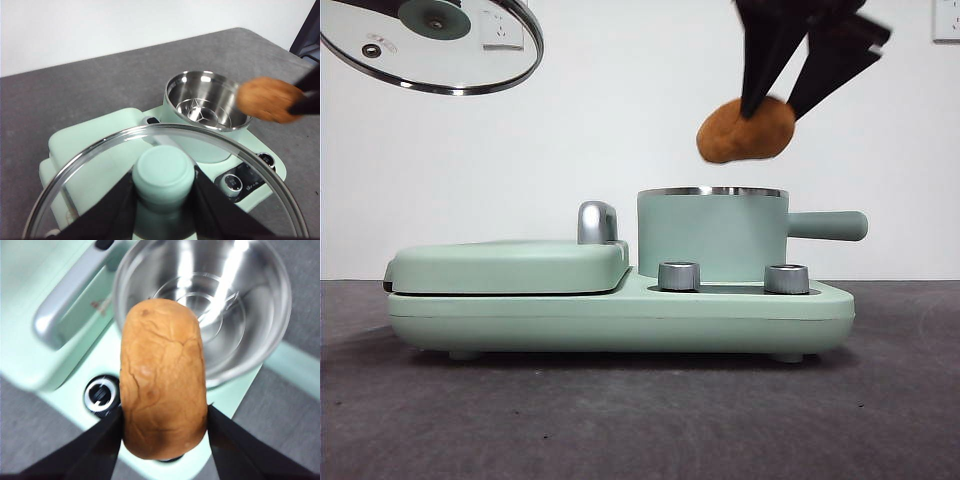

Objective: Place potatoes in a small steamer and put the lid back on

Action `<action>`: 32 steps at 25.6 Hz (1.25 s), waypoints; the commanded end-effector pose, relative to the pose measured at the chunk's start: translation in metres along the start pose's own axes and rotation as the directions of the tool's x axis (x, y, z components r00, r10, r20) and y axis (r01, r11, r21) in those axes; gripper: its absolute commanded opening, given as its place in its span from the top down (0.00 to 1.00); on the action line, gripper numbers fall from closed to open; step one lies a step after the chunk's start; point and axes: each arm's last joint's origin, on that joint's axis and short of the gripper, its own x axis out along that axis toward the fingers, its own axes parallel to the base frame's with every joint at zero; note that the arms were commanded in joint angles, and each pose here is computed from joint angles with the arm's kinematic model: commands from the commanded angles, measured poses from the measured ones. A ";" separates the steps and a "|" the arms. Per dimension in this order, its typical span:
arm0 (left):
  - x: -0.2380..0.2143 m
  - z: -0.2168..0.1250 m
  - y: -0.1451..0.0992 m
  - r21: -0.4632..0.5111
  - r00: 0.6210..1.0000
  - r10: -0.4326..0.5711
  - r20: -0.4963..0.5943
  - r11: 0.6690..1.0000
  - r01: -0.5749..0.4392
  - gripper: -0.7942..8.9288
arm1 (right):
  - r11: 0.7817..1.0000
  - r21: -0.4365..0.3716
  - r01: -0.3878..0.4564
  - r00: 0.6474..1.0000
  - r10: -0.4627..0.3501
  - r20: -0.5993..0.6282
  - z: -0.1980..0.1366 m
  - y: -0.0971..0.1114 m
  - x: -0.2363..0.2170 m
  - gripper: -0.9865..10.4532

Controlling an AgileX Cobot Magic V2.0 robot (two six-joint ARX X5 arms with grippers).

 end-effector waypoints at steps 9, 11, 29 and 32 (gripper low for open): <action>-0.001 0.006 0.000 0.018 1.000 -0.002 0.031 1.000 0.001 0.90 | 0.999 -0.052 0.014 1.000 -0.015 -0.025 0.033 -0.018 0.058 0.70; -0.001 0.006 0.000 0.016 1.000 -0.002 0.026 1.000 0.001 0.90 | 0.998 -0.056 0.014 0.999 -0.016 -0.034 0.035 -0.020 0.067 0.70; 0.000 0.004 0.000 0.011 1.000 -0.002 0.013 1.000 0.002 0.90 | 0.997 -0.078 0.018 0.999 -0.022 -0.050 0.038 -0.029 0.102 0.59; 0.000 0.004 0.000 0.011 1.000 -0.002 0.013 1.000 0.002 0.90 | 0.997 -0.077 0.017 0.999 -0.019 -0.030 0.040 -0.025 0.078 0.59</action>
